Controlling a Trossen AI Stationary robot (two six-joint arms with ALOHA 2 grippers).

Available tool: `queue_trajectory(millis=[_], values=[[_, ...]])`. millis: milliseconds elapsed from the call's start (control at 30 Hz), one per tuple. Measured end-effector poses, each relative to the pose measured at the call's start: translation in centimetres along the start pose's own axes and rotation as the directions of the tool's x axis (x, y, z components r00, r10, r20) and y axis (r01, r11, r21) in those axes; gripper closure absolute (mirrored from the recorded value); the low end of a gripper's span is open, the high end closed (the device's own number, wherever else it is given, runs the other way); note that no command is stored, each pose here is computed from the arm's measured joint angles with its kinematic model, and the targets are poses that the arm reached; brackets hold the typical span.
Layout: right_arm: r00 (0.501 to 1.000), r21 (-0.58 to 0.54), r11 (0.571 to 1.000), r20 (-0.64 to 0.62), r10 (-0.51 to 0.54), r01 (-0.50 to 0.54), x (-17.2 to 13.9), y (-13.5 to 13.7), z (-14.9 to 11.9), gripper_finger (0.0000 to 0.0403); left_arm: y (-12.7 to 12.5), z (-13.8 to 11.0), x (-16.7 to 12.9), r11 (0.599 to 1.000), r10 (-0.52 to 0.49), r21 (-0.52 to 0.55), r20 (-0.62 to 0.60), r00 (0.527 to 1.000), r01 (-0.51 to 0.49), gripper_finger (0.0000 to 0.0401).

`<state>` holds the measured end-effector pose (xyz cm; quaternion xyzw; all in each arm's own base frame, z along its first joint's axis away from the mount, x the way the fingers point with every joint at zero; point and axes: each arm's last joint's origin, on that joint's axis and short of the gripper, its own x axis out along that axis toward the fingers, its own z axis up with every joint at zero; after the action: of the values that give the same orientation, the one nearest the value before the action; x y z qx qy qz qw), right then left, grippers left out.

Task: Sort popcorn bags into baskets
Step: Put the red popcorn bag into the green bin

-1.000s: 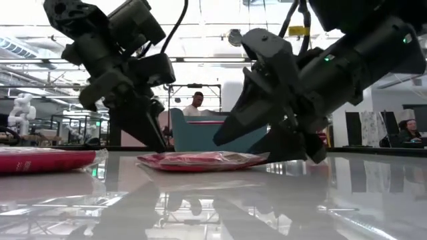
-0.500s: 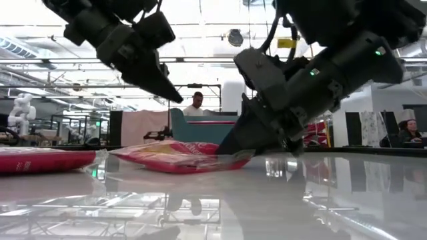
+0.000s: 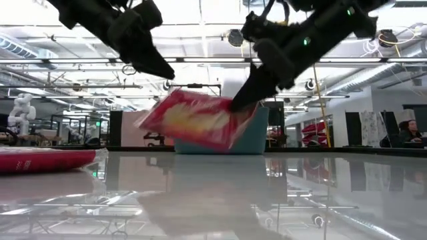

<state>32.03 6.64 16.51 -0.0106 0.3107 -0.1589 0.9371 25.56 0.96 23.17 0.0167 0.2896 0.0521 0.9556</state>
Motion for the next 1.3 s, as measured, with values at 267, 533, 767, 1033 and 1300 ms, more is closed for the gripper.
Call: queue_trajectory(millis=[267,533,767,1033,1300], values=[[0.991,-0.113,0.988,0.09,-0.098,0.108,-4.7,-6.5,4.3,0.0402,0.2,0.4,-2.9,0.997,0.081,-0.009,0.02,0.997,-0.081,0.0248],[0.954,-0.327,0.903,0.199,-0.223,0.279,-7.2,-12.5,7.9,0.0402,-0.8,-1.1,-2.5,0.997,0.078,0.003,-0.04,0.996,-0.078,0.0277],[0.967,-0.422,0.873,0.166,-0.192,0.246,-6.8,-17.9,10.9,0.0402,-1.1,-4.5,-1.4,0.996,0.074,-0.046,-0.06,0.995,-0.077,0.0282],[0.974,-0.544,0.81,0.158,-0.159,0.221,-5.8,-22.2,14.0,0.0402,-1.8,-7.0,-0.9,0.996,0.041,-0.083,0.019,0.999,-0.04,0.0282],[0.99,-0.489,0.867,0.134,-0.037,0.098,-3.1,-26.2,13.6,0.0402,-2.6,-7.6,-0.9,0.996,0.007,-0.084,0.026,1.0,-0.004,0.0282]])
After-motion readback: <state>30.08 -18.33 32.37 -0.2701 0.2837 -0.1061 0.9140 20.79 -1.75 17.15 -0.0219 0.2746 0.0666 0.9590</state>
